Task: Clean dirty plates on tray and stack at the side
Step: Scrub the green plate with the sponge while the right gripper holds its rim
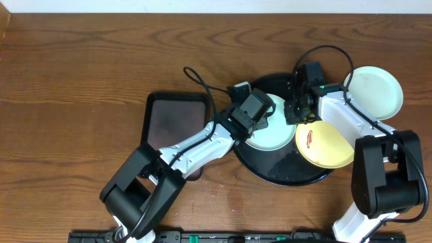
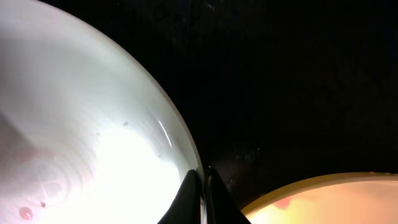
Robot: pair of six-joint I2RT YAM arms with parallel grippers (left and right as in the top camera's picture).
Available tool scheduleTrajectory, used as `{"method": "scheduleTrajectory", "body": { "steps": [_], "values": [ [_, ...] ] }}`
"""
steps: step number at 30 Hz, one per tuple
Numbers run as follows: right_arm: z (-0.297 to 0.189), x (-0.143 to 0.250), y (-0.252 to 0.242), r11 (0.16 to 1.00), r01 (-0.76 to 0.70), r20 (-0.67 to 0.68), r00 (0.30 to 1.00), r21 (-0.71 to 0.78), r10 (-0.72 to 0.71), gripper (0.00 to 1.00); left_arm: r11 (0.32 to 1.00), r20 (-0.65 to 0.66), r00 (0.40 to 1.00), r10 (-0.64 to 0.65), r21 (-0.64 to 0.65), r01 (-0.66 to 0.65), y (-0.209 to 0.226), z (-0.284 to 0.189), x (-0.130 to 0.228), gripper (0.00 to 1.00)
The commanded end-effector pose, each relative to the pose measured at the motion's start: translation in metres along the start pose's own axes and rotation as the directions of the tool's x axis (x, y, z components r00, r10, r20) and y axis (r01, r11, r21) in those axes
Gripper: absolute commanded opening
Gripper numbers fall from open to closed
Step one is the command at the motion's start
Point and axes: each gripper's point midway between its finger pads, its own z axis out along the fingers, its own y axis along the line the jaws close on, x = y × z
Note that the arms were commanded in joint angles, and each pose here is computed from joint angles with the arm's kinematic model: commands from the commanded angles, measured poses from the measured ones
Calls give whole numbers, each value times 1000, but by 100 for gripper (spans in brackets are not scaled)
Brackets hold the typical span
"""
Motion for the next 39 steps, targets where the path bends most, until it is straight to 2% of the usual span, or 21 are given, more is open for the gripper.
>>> {"method": "scheduleTrajectory", "body": {
  "steps": [1, 4, 7, 11, 16, 21, 23, 26, 30, 35, 39],
  "values": [
    [-1, 1, -2, 1000, -21, 7, 1000, -2, 21, 1, 996, 17, 996, -87, -25, 87, 5, 11, -1, 7],
    [-1, 1, -2, 1000, -21, 7, 1000, -2, 21, 1, 995, -10, 996, -94, -35, 93, 10, 25, 9, 7],
    [-1, 1, -2, 1000, -21, 7, 1000, -2, 21, 1, 995, -62, 994, -93, 22, 94, -2, 32, 21, 7],
    [-1, 0, -2, 1000, -21, 9, 1000, -3, 21, 1, 993, -46, 999, 6, 115, 0, -29, 30, 27, 7],
    [-1, 0, -2, 1000, -21, 9, 1000, -3, 21, 1, 996, -53, 998, 18, 94, -12, -26, 34, 35, 7],
    [-1, 1, -2, 1000, -21, 4, 1000, -2, 21, 1, 999, -59, 998, 35, -4, -35, 1, 50, 44, 7],
    [-1, 2, -2, 1000, -21, 3, 1000, -2, 21, 1, 994, -53, 994, 99, -44, -101, 11, 53, 43, 7],
    [-1, 2, -2, 1000, -21, 3, 1000, -2, 21, 1, 964, -2, 979, 202, -178, -199, 37, 50, 32, 7],
    [-1, 2, -2, 1000, -21, 3, 1000, -2, 21, 1, 896, 55, 951, 306, -356, -267, 68, 40, 13, 7],
    [-1, 2, -2, 1000, -20, 3, 1000, -2, 20, 1, 848, 117, 912, 392, -431, -309, 71, 27, -9, 8],
    [-1, 2, -2, 1000, -21, 3, 1000, -2, 21, 1, 875, 182, 906, 383, -387, -292, 49, 2, -28, 7]
  ]
}}
